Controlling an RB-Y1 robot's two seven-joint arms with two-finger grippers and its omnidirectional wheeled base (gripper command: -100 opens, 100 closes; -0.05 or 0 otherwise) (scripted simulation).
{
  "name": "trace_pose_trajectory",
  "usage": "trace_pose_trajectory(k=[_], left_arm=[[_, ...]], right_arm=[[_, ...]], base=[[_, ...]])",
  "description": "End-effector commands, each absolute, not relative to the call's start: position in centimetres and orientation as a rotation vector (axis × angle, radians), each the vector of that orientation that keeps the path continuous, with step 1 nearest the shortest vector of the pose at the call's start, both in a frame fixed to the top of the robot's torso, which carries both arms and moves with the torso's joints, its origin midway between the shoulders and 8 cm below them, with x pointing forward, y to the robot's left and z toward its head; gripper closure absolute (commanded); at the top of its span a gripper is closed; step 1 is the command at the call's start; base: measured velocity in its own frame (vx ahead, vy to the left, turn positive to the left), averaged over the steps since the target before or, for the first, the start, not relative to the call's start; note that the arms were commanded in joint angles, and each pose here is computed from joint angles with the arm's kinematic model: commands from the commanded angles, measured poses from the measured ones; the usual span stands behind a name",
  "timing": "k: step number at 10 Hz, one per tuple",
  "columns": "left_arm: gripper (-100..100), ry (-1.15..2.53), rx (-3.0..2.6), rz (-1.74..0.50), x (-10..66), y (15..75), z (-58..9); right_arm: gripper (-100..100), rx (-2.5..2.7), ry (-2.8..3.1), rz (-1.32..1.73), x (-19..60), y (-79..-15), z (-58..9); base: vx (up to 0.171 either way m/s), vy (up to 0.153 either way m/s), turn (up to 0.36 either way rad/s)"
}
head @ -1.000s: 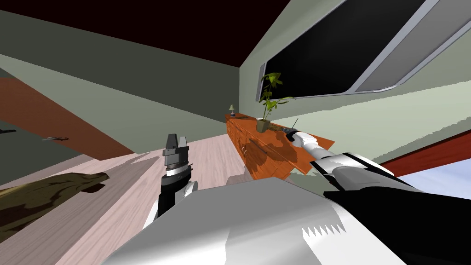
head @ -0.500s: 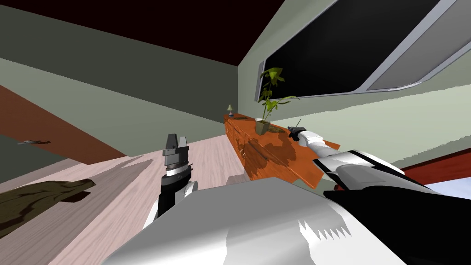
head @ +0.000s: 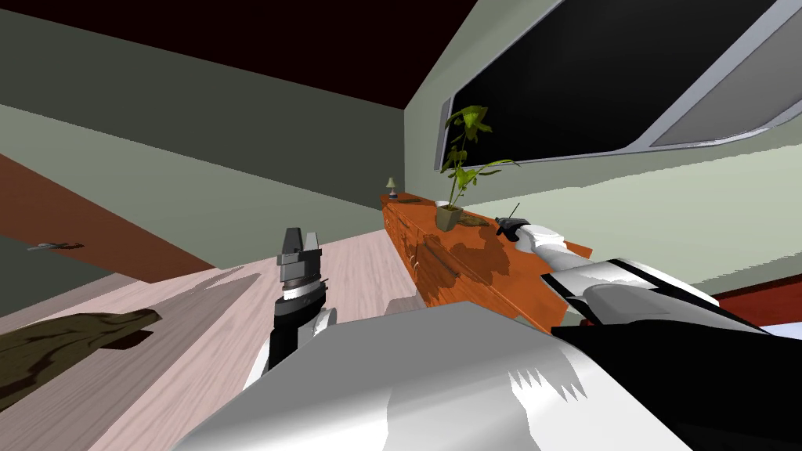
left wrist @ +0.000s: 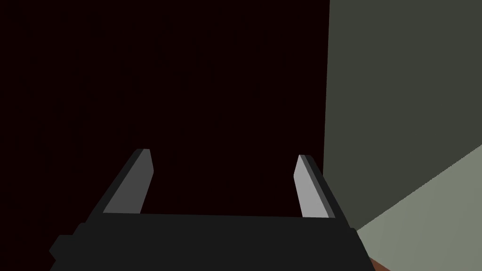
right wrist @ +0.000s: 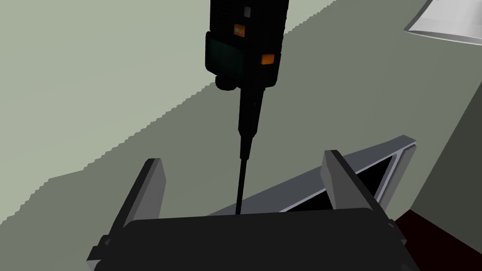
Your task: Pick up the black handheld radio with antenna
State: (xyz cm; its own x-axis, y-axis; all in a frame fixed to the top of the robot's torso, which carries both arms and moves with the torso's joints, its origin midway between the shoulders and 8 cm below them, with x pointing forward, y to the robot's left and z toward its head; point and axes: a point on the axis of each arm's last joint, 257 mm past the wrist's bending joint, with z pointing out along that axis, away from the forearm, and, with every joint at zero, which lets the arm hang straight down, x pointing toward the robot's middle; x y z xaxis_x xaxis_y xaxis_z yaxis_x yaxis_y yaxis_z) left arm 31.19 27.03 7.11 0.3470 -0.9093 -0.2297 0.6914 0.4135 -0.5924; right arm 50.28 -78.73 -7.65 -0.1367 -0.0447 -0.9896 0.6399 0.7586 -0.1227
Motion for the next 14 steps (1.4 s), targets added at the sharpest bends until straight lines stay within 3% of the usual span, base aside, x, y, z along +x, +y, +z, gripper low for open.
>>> trace_pose_trajectory(k=[1, 14], left_arm=[[0, 0.583, -0.431, -1.08, 31.2, 27.0, 7.1], [0, 0.583, -0.431, -1.08, 31.2, 27.0, 7.1]], right_arm=[[-100, 0.478, 1.627, -0.632, 49.9, -79.1, -8.0], [-100, 0.482, 1.644, -0.617, 44.8, -82.9, -8.2]], base=[[0.071, 0.043, -0.015], [0.049, 0.027, -0.001]])
